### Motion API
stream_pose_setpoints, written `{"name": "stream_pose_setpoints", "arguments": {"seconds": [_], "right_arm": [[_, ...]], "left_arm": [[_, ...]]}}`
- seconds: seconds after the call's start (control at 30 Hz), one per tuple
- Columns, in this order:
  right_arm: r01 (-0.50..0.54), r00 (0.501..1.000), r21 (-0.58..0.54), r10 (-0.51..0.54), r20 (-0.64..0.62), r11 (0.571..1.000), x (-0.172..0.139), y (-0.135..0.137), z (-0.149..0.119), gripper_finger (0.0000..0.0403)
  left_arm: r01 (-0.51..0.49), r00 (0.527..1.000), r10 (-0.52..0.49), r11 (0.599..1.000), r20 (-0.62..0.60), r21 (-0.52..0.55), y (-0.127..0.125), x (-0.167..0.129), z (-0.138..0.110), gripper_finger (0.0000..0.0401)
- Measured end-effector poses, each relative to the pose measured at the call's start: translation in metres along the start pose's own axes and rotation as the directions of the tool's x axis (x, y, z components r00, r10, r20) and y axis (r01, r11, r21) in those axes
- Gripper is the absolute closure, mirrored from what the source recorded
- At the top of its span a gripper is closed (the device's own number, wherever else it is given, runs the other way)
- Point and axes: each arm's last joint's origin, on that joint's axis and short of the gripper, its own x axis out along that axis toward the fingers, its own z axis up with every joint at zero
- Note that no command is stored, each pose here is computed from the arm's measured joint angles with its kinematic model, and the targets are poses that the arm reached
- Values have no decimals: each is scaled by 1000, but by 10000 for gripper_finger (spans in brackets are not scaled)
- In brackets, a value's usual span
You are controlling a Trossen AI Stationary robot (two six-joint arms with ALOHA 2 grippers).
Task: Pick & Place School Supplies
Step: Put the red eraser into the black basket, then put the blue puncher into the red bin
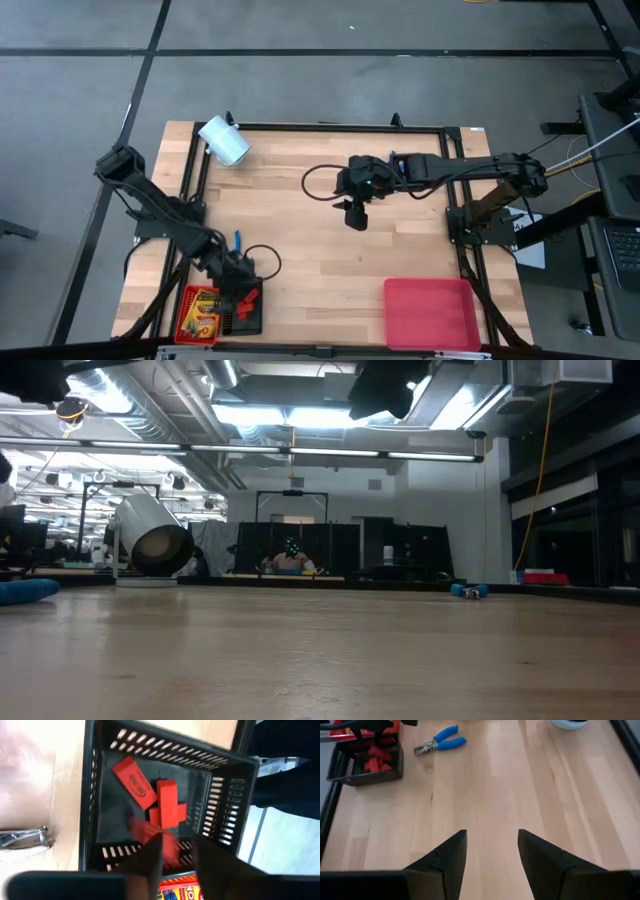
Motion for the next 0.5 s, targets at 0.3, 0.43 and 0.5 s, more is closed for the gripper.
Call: {"name": "stream_pose_setpoints", "arguments": {"seconds": [0.3,0.43,0.5], "right_arm": [[-5,999,30,7,-43,1000,0,0,-4,222],[-4,999,40,5,-43,999,0,0,-4,222],[14,999,49,-12,-39,999,0,-1,-4,222]], "left_arm": [[-4,996,-1,998,84,70,2,-19,1,165],[-201,940,230,970,251,-138,20,-50,1,162],[-299,878,407,877,252,-376,39,-67,-2,171]]}}
